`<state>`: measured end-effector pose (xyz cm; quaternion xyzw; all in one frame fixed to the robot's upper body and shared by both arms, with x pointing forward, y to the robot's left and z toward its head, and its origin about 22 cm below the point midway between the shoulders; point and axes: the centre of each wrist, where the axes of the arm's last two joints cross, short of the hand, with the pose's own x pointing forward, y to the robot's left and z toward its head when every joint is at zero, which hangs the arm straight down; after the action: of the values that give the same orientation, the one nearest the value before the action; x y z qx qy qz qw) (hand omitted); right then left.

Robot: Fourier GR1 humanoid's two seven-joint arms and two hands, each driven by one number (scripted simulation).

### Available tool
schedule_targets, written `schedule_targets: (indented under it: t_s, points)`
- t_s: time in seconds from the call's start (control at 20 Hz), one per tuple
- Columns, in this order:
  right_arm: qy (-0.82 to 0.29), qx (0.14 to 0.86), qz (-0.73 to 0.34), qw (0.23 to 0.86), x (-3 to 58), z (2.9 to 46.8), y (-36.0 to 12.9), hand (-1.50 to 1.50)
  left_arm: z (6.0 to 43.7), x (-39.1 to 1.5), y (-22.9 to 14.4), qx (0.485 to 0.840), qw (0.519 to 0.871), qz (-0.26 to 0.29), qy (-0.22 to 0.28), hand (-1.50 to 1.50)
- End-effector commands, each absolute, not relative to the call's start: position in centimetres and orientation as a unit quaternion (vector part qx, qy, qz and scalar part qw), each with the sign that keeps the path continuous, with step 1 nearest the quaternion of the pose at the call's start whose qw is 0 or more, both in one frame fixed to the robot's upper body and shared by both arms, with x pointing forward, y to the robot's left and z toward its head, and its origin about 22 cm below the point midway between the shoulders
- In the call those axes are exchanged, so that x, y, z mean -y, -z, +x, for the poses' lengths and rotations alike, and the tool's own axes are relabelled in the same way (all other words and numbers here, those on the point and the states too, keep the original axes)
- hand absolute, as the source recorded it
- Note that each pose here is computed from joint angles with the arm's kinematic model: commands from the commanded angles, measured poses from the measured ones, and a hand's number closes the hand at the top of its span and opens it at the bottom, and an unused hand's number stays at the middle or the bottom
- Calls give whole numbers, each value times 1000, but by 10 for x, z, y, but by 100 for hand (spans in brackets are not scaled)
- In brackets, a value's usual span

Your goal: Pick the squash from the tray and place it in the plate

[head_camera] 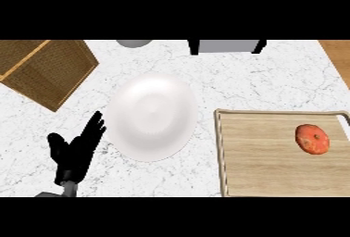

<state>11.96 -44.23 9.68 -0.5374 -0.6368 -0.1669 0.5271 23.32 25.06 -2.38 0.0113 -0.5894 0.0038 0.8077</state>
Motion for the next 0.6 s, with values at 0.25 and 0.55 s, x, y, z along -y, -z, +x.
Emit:
schedule_targets:
  t_s: [0.25, 0.55]
  points:
    - [-12, 503, -514, 695, 427, 111, -136, -150, 230, -236, 36, 564, 826, 1, 12, 0]
    - [-36, 439, -512, 738, 403, 145, -150, -150, 241, -244, 25, 564, 826, 1, 5, 0]
